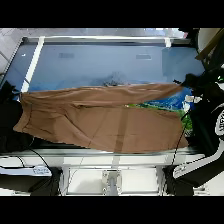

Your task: Fold the clothes and pants, and hang the long-sleeved shirts on hangers.

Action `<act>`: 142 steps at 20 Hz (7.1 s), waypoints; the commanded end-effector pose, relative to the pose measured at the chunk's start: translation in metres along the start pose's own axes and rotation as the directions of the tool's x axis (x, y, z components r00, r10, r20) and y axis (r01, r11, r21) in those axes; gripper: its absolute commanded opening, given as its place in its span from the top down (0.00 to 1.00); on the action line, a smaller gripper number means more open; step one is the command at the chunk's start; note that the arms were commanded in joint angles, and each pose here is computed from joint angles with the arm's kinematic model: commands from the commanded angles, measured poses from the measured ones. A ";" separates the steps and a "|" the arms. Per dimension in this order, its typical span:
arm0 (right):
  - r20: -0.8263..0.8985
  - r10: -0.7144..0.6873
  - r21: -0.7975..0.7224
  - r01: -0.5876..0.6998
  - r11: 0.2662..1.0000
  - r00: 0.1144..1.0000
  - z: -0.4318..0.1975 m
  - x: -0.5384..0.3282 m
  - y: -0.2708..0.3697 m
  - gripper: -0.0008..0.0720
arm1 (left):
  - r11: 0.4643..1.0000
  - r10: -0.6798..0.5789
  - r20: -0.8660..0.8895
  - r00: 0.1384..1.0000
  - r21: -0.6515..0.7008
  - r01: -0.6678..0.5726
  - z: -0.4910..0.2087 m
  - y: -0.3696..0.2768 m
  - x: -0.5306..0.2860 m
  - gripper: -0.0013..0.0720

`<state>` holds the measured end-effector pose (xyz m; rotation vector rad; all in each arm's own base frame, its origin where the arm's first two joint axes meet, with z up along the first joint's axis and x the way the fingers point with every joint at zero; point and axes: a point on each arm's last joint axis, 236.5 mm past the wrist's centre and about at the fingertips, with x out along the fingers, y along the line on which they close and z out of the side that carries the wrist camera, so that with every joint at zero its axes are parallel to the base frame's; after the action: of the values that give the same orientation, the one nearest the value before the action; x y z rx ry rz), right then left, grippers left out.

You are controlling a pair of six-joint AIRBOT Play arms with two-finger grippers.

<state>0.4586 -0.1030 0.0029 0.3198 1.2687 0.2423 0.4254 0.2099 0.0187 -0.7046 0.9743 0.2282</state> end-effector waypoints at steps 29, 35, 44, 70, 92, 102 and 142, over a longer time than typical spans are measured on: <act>0.275 0.040 0.352 -0.139 0.926 0.961 0.072 0.092 -0.066 0.45 | 0.998 0.058 0.014 0.998 -0.026 -0.058 0.003 0.012 0.001 0.95; 0.273 0.080 0.311 -0.166 0.936 0.959 0.074 0.097 -0.052 0.45 | 0.998 0.060 -0.004 0.998 -0.034 -0.060 0.000 0.016 0.008 0.95; 0.280 0.132 0.279 -0.212 0.937 0.951 0.080 0.098 -0.029 0.97 | 0.998 0.064 0.023 0.998 -0.030 -0.063 0.006 0.017 0.008 0.95; 0.396 -0.044 0.202 -0.040 0.979 0.917 0.082 -0.118 -0.019 0.48 | 0.997 0.023 0.085 0.996 0.066 -0.029 0.004 0.025 -0.084 0.35; 0.285 -0.094 0.030 0.089 0.996 0.954 -0.053 -0.224 0.089 0.48 | 0.942 -0.174 0.047 0.984 -0.283 0.180 -0.127 0.062 -0.013 0.95; 0.216 -0.116 0.521 -0.014 0.853 0.969 -0.217 -0.124 -0.019 0.48 | 0.949 -0.162 0.084 0.983 -0.258 0.178 -0.120 0.059 -0.025 0.95; -0.064 -0.030 0.674 0.065 0.736 0.998 -0.320 0.020 -0.038 0.66 | 0.953 -0.160 0.084 0.983 -0.248 0.176 -0.119 0.060 -0.025 0.95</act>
<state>0.1565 -0.0980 -0.1112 0.9218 1.3809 -0.2772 0.3020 0.1818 -0.0304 -1.0061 0.8265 0.2256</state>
